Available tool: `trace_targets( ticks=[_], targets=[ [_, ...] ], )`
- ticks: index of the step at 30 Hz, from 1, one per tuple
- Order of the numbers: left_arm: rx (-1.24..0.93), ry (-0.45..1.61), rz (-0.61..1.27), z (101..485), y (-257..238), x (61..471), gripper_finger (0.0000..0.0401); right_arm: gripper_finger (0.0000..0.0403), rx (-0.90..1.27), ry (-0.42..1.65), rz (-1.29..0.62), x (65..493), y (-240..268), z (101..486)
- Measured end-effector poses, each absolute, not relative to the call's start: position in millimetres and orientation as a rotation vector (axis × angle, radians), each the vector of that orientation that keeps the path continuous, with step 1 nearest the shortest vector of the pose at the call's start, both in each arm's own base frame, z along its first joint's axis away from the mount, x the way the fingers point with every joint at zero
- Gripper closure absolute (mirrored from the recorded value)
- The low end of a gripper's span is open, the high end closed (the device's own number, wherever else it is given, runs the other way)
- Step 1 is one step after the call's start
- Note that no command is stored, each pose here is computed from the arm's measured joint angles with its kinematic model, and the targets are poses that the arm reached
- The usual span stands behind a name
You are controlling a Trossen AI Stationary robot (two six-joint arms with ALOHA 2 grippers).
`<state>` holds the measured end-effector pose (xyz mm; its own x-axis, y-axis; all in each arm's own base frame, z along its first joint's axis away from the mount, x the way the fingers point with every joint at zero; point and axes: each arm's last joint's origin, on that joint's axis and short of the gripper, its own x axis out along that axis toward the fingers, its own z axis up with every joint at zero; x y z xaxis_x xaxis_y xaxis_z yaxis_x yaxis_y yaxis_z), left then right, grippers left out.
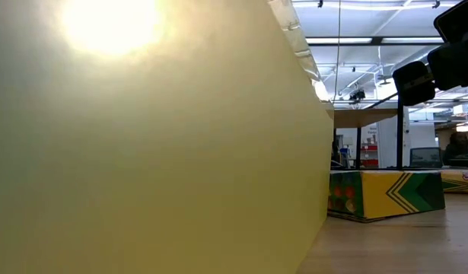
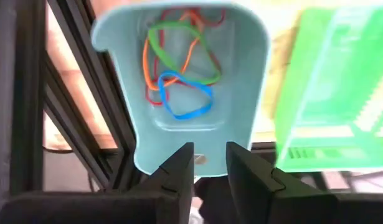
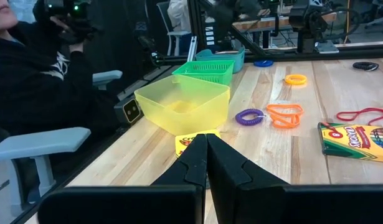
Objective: Pick & Place Office Desk Supplies
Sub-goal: Put the orange rubberband into the blue bin
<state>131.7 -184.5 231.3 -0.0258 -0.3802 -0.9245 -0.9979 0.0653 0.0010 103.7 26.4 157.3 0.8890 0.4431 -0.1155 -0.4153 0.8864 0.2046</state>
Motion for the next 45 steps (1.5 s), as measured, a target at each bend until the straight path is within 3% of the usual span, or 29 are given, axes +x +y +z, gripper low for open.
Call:
trace_targets(
  ticks=[9,17,33,45],
  targets=[
    [-1.331,1.414,0.872,245,-149,136,0.0302,0.0394,0.177,0.161,0.448,104,26,157],
    [-1.056,1.345,0.690,243,-118,161,0.0301,0.0394,0.177,0.162,0.448,104,26,157],
    [-0.598,0.978,0.389,247,-44,231,0.0301,0.0394,0.177,0.162,0.448,104,26,157],
    [-0.501,1.126,0.381,191,-45,272,0.0301,0.0394,0.177,0.161,0.448,104,26,157]
  ],
)
